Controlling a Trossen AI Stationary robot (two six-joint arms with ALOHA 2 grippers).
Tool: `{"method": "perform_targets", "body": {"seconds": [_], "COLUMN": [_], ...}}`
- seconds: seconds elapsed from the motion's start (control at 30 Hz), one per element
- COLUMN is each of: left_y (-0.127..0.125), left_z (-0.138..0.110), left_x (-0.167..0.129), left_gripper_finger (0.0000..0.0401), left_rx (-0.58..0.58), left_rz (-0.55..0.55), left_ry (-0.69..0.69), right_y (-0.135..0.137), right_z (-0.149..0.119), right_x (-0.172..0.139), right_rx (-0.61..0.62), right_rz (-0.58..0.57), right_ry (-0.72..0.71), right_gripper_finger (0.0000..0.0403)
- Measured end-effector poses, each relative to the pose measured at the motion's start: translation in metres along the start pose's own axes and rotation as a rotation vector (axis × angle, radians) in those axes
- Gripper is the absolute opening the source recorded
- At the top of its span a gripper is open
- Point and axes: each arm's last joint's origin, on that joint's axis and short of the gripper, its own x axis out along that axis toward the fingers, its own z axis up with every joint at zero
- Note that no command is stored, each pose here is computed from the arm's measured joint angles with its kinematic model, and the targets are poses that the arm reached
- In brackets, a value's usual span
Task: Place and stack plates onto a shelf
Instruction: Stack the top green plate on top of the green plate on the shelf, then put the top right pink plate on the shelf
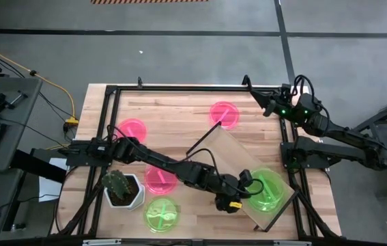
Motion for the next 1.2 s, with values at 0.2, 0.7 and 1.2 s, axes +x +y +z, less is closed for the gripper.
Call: {"method": "perform_targets", "body": {"seconds": [0.2,0.7,1.2], "left_y": [0.0,-0.003,0.038], "left_z": [0.0,0.022,0.019], "left_x": [0.0,-0.004,-0.059], "left_gripper_finger": [0.0055,0.0141,0.0143], "left_rx": [0.001,-0.058,-0.389], "left_rz": [-0.002,0.063,0.157], "left_ry": [-0.001,-0.096,0.089], "right_y": [-0.001,-0.001,-0.001], "right_z": [0.0,0.001,-0.001], "right_x": [0.0,0.0,0.0], "right_rx": [0.0,0.0,0.027], "right_rz": [-0.02,-0.027,-0.005], "right_ry": [-0.016,-0.021,0.008], "right_gripper_finger": [0.0,0.0,0.0]}}
